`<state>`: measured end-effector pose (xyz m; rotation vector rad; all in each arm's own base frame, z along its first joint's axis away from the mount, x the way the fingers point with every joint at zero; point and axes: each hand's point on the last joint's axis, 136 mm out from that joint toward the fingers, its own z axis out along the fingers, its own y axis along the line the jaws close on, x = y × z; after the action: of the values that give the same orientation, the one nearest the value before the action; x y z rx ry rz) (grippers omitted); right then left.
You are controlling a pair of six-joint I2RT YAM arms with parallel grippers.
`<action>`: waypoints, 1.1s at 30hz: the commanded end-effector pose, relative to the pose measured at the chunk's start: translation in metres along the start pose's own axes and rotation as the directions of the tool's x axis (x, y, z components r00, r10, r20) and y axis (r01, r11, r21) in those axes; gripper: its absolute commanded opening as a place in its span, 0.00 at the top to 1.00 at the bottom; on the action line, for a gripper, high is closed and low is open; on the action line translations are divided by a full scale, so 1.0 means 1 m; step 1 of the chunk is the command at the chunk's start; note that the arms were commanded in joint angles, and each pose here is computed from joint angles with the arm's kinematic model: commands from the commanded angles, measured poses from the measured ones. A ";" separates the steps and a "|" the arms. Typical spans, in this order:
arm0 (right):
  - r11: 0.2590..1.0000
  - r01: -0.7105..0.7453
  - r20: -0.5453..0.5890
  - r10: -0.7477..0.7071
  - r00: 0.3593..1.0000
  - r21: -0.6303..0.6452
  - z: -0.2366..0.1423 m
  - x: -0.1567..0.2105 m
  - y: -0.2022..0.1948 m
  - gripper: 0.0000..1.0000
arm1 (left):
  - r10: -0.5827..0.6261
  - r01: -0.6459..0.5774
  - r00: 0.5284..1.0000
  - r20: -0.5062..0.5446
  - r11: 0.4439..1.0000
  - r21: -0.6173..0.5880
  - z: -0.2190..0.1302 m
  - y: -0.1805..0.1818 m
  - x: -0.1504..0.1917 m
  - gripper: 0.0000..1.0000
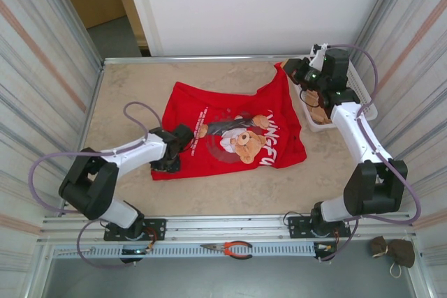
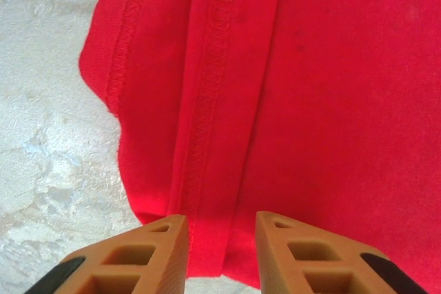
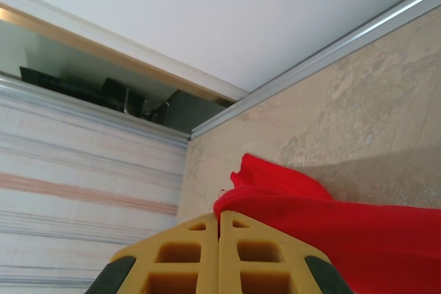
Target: Fold the inside-out t-shirt
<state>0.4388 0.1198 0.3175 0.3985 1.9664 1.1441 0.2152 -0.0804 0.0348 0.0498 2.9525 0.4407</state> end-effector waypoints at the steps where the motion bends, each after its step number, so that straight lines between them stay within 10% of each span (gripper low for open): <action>1: 0.998 0.050 0.032 -0.049 0.998 -0.033 -0.012 -0.007 0.013 1.00 | -0.011 0.011 1.000 0.007 0.998 -0.057 0.007 0.004 0.001 0.68; 10: 0.998 0.044 0.049 -0.042 0.998 -0.039 -0.019 -0.016 0.014 1.00 | -0.044 0.043 0.999 -0.010 0.993 -0.107 0.008 0.014 0.009 0.70; 21: 0.998 0.035 0.083 -0.031 0.996 -0.048 -0.031 -0.028 0.015 1.00 | -0.099 0.098 0.995 -0.013 0.993 -0.058 0.006 0.025 0.011 1.00; 27: 0.999 0.011 0.128 -0.006 0.992 -0.038 -0.045 -0.047 0.005 1.00 | -0.071 0.061 0.981 0.182 0.996 0.063 -0.077 0.035 -0.035 1.00; 33: 0.999 -0.043 0.226 0.044 0.973 -0.007 -0.074 -0.080 -0.016 1.00 | -0.162 -0.035 0.906 0.391 0.893 0.449 -0.181 0.028 -0.068 1.00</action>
<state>0.4438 0.0326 0.3346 0.5601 1.8516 1.0703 0.2657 -0.0964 0.1936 -0.0421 2.5916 -0.0460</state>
